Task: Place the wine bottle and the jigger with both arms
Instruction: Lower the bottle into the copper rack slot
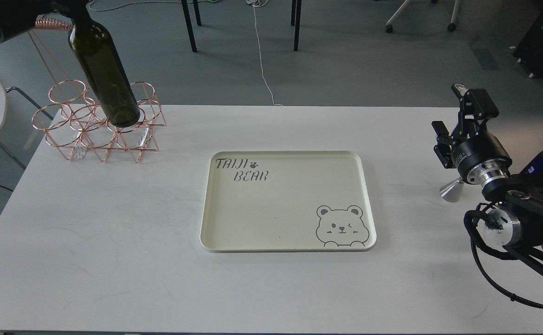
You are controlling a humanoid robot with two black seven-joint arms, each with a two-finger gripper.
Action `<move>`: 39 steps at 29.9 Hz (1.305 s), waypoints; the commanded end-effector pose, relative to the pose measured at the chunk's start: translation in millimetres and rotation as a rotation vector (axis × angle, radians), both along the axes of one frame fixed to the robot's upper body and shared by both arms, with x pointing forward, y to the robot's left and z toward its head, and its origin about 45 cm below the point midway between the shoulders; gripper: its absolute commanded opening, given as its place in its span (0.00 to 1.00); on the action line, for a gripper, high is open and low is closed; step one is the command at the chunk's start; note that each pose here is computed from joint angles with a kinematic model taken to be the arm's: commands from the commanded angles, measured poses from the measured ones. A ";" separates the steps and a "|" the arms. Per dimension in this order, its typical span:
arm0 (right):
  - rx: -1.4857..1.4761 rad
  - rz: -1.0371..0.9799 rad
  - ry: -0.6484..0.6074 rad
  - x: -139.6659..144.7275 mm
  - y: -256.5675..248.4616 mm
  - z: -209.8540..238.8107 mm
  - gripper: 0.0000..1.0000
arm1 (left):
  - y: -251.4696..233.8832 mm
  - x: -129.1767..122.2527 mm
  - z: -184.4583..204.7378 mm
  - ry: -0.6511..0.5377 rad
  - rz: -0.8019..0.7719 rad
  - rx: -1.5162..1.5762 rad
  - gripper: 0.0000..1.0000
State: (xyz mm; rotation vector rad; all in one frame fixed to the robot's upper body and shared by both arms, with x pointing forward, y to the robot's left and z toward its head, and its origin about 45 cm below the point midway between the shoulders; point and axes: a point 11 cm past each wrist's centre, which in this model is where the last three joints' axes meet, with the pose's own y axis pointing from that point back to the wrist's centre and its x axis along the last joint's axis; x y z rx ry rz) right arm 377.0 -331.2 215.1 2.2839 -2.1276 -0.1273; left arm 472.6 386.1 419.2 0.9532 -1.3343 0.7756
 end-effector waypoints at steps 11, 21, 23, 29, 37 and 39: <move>-0.001 -0.001 0.000 0.0 -0.1 0.0 0.96 | -2.7 0.6 -5.5 0.009 -0.005 -0.002 0.06; 0.000 -0.001 0.000 0.0 -0.6 0.2 0.96 | -6.5 -0.1 -23.8 0.033 -0.013 -0.014 0.07; -0.001 0.000 0.000 0.0 -0.6 0.2 0.96 | -6.0 -0.7 -27.6 0.031 -0.012 -0.022 0.08; -0.002 -0.002 0.000 0.0 -0.7 0.2 0.96 | -2.8 -3.3 -39.0 0.051 -0.005 -0.032 0.08; -0.002 0.000 0.002 -0.6 -0.6 -0.8 0.96 | -5.9 -6.4 -63.5 0.079 -0.008 -0.053 0.10; -0.003 -0.001 0.002 -0.6 -0.8 -0.8 0.96 | -6.4 -6.5 -64.5 0.080 -0.009 -0.054 0.10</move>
